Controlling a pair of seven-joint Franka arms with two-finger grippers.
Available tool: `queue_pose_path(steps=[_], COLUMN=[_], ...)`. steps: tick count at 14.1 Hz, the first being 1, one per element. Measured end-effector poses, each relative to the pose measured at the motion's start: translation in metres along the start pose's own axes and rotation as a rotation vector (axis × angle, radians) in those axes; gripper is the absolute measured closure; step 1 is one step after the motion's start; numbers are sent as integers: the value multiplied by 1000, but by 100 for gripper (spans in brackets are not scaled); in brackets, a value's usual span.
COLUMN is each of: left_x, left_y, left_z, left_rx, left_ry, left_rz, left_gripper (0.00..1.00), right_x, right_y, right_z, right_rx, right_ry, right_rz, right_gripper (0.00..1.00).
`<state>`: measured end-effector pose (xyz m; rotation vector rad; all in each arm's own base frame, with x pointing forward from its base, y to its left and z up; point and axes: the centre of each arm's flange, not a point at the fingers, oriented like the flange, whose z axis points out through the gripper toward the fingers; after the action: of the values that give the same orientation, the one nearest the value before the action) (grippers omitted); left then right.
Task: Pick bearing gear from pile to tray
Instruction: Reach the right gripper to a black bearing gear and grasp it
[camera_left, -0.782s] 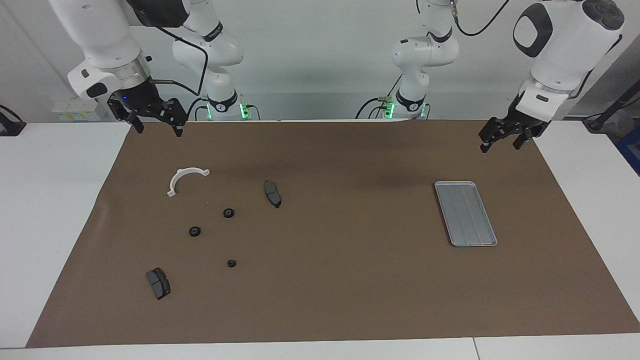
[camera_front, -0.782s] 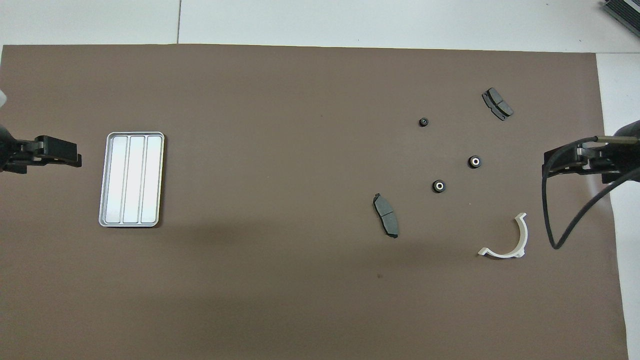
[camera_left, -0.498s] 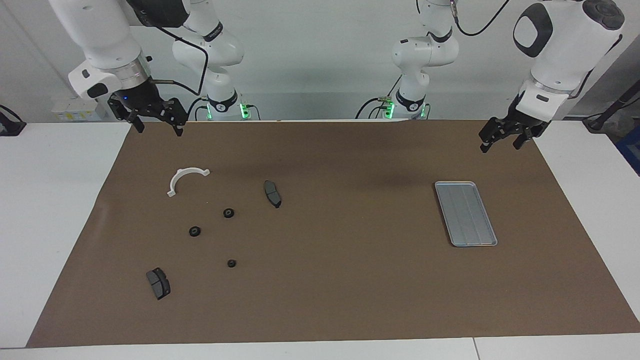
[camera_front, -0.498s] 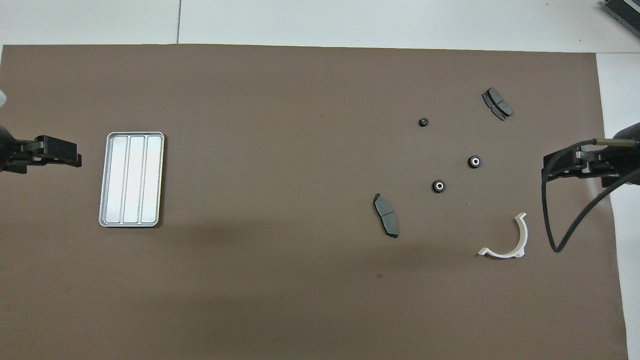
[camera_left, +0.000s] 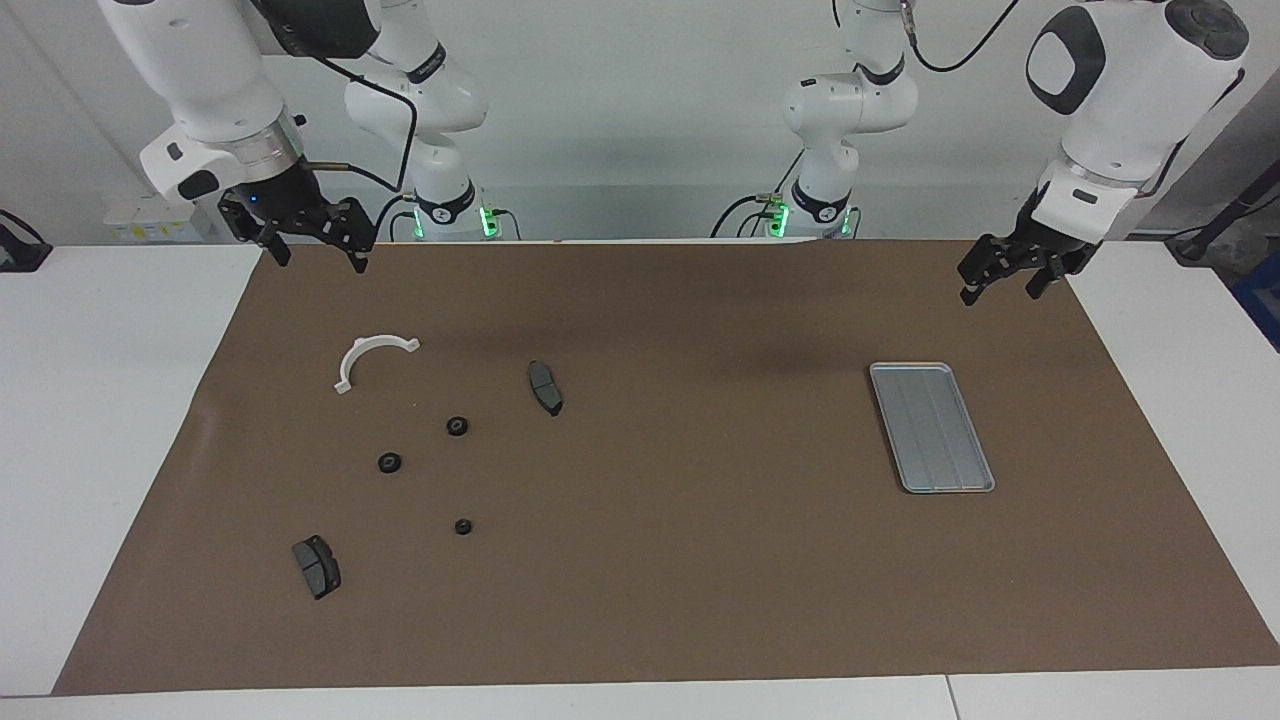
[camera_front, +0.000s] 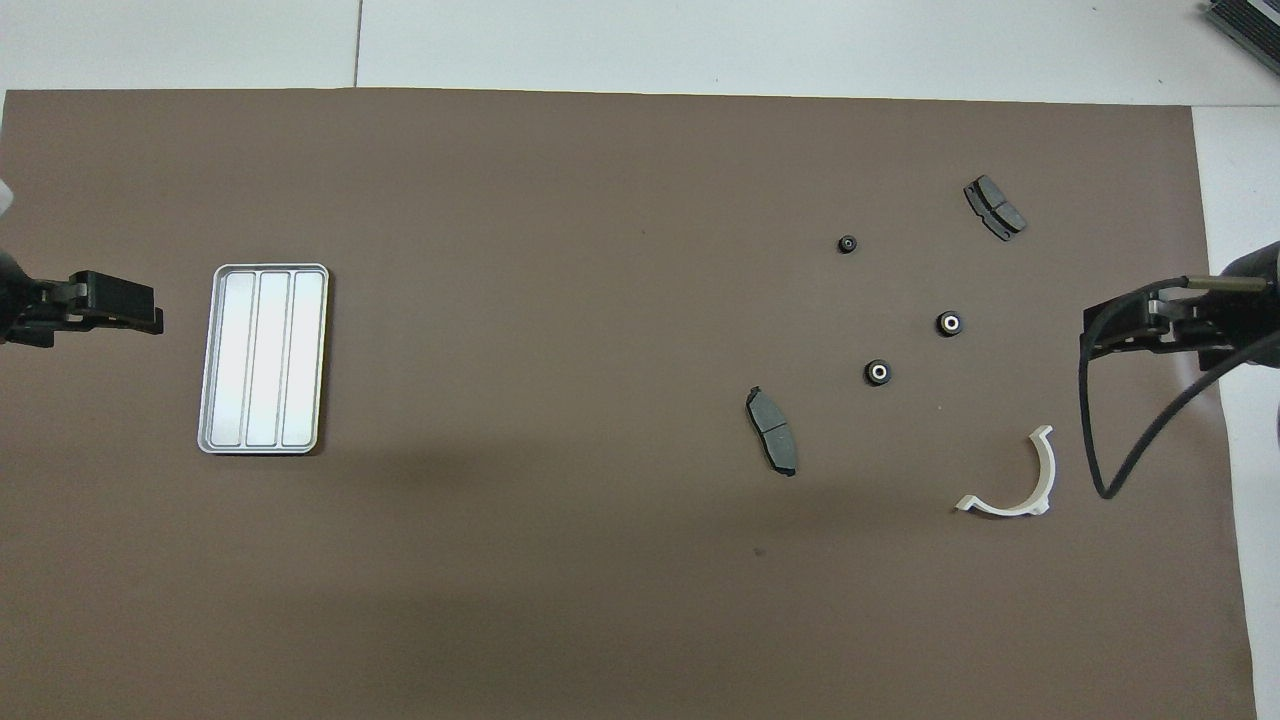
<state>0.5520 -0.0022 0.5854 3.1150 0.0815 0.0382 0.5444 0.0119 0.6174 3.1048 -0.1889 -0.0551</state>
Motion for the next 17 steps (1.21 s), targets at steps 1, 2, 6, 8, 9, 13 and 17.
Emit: queue_pose_path(steps=[1,2,6,8,9,13,17], left_x=[0,0,0,0,0,0,0], left_y=[0,0,0,0,0,0,0], left_z=[0,0,0,0,0,0,0], left_rx=[0,0,0,0,0,0,0], left_ry=[0,0,0,0,0,0,0], left_rz=[0,0,0,0,0,0,0], left_gripper=[0,0,0,0,0,0,0], right_x=[4,7,18,23,26,46,59], right_y=[-1,-1,3,3,3,15,21], right_z=[5,12,60,96,117,178,233], right_rx=[3,6,8,9,9,9,14], right_ry=[22,38,64,73,66,51,97], right_rz=[0,-4,-58,-62,-61,-63,-60], right_gripper=[0,0,0,0,0,0,0])
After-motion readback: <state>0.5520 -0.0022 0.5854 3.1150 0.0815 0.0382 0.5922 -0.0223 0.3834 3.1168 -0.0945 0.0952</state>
